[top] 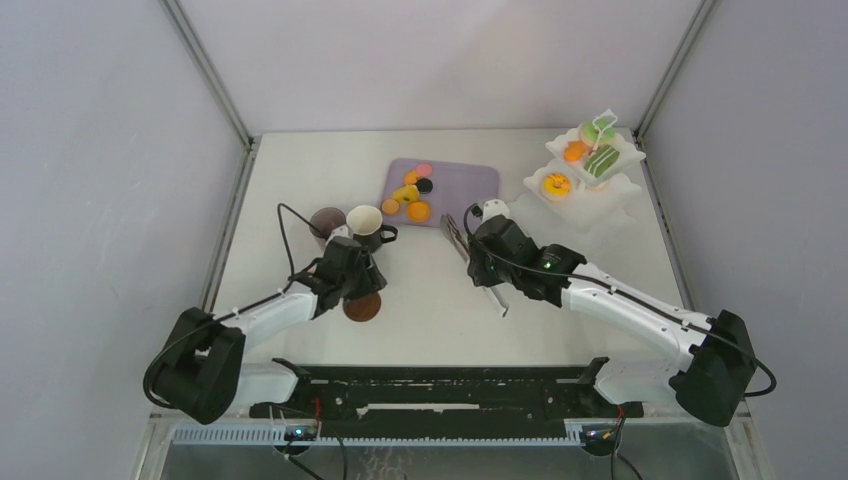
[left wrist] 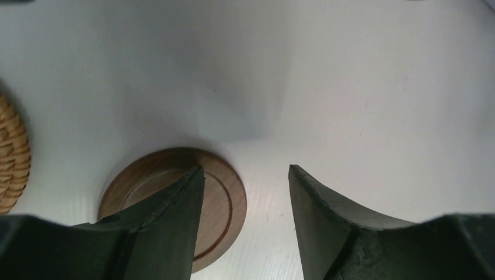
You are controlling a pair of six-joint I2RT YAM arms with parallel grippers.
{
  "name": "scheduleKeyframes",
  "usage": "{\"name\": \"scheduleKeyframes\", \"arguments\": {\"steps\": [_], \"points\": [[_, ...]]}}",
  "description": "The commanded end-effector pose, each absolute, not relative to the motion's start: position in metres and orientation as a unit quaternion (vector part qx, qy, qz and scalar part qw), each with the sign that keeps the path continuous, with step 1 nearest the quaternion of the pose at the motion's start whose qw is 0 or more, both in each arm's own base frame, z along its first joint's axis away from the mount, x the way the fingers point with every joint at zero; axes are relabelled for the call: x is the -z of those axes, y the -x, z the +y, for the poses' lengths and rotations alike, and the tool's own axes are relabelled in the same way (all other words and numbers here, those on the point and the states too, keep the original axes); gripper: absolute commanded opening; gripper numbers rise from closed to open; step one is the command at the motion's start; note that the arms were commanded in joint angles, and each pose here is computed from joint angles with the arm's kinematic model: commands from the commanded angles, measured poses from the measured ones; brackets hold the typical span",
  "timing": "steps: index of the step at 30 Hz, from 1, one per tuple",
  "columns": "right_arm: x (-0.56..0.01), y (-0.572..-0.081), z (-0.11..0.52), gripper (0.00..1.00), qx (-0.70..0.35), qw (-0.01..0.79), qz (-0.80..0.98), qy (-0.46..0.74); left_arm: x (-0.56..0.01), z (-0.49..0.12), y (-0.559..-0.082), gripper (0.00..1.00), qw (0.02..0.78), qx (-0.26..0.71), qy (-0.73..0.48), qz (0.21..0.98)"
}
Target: Serve the afternoon tea
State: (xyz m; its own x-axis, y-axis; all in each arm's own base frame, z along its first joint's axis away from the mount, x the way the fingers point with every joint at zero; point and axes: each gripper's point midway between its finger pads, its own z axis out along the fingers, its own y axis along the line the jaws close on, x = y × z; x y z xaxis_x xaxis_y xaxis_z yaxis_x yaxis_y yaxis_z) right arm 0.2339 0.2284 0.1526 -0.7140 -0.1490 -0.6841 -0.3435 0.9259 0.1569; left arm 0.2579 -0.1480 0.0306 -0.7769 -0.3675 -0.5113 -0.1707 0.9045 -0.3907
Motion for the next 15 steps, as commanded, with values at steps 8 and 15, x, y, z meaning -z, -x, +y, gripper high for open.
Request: {"name": "scheduleKeyframes", "arguments": {"steps": [8, 15], "points": [[-0.188, -0.248, 0.231, 0.31, -0.158, 0.397, 0.896, 0.119, -0.037, -0.134, -0.285, 0.60, 0.328, 0.137, 0.167, 0.920], [-0.191, -0.250, 0.238, 0.33, -0.174, 0.397, 0.893, 0.123, -0.037, -0.130, -0.298, 0.60, 0.331, 0.124, 0.171, 0.920]]}}
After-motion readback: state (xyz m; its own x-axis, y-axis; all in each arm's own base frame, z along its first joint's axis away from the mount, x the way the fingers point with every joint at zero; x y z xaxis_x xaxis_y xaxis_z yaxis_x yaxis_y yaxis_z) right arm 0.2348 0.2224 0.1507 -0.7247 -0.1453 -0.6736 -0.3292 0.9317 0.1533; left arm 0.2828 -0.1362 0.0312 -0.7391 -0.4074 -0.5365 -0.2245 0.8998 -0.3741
